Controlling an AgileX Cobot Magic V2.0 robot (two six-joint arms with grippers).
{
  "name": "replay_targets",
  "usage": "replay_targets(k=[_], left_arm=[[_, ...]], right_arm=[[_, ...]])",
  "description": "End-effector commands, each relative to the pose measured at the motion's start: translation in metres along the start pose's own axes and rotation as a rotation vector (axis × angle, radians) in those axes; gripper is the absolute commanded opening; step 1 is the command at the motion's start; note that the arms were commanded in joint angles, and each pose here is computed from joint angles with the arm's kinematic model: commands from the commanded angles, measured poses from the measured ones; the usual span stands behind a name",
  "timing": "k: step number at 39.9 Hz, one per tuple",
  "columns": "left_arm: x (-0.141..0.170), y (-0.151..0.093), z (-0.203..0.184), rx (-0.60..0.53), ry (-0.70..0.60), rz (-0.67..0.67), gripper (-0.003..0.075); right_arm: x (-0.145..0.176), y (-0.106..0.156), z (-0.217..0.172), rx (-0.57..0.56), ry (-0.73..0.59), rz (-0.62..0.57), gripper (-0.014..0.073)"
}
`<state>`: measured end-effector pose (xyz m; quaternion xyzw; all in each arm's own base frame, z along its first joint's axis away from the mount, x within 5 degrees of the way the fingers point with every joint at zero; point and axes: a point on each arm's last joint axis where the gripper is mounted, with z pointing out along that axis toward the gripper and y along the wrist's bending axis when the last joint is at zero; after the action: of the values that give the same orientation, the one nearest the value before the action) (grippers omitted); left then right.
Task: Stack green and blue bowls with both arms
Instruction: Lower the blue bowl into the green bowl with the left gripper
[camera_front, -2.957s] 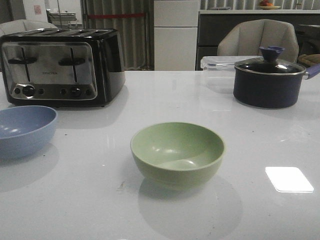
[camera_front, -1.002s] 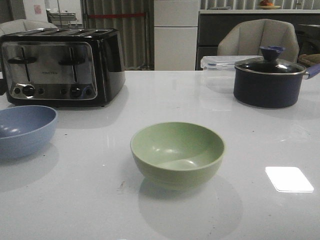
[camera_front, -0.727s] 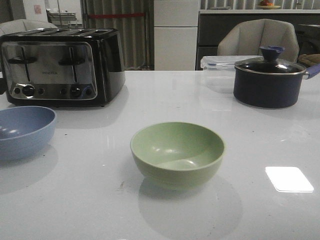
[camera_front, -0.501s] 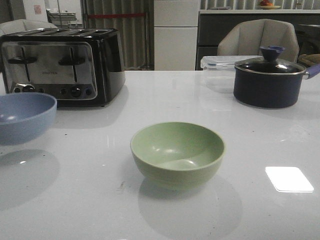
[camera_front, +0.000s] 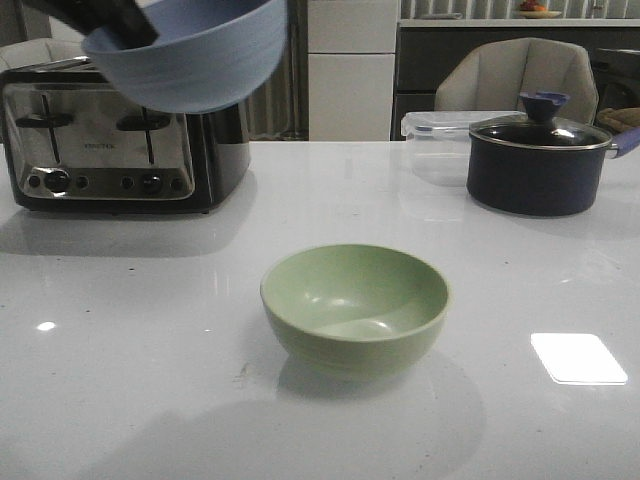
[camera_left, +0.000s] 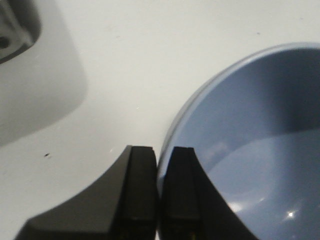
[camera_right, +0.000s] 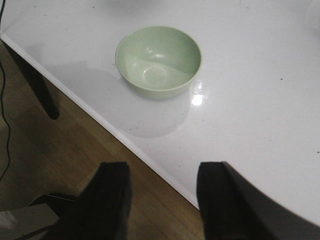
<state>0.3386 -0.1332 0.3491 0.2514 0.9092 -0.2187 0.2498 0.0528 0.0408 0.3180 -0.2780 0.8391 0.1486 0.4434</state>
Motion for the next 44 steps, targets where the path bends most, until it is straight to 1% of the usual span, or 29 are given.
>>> replay_targets(k=[1, 4, 7, 16, 20, 25, 30, 33, 39, 44], left_arm=[[-0.017, -0.038, -0.017, 0.046, -0.141, 0.074, 0.0098], [-0.018, -0.056, -0.004, 0.073, -0.139, 0.113, 0.0098], [-0.017, -0.069, 0.010, 0.097, -0.106, 0.141, 0.0098], [-0.008, -0.080, 0.055, 0.071, 0.031, 0.220, 0.0100], [-0.004, -0.081, 0.075, 0.058, 0.083, 0.225, 0.0100], [0.001, -0.075, 0.097, 0.059, 0.143, 0.208, 0.0100], [0.004, -0.070, 0.113, 0.059, 0.177, 0.193, 0.0100], [0.003, -0.069, 0.118, 0.060, 0.184, 0.168, 0.0100], [0.000, -0.067, 0.124, 0.053, 0.185, 0.167, 0.0100], [0.001, -0.065, 0.132, 0.041, 0.203, 0.141, 0.0100]], right_arm=[[-0.012, -0.001, -0.005, 0.009, -0.087, -0.011, 0.0426], [-0.012, -0.001, -0.005, 0.009, -0.087, -0.011, 0.0426], [-0.012, -0.001, -0.005, 0.009, -0.087, -0.011, 0.0426], [-0.012, -0.001, -0.005, 0.009, -0.087, -0.011, 0.0426], [-0.012, -0.001, -0.005, 0.009, -0.087, -0.011, 0.0426], [-0.012, -0.001, -0.005, 0.009, -0.087, -0.011, 0.0426], [-0.012, -0.001, -0.005, 0.009, -0.087, -0.011, 0.0426], [-0.012, -0.001, -0.005, 0.009, -0.087, -0.011, 0.0426], [-0.012, -0.001, -0.005, 0.009, -0.087, -0.011, 0.0426], [-0.012, -0.001, -0.005, 0.009, -0.087, -0.011, 0.0426]])
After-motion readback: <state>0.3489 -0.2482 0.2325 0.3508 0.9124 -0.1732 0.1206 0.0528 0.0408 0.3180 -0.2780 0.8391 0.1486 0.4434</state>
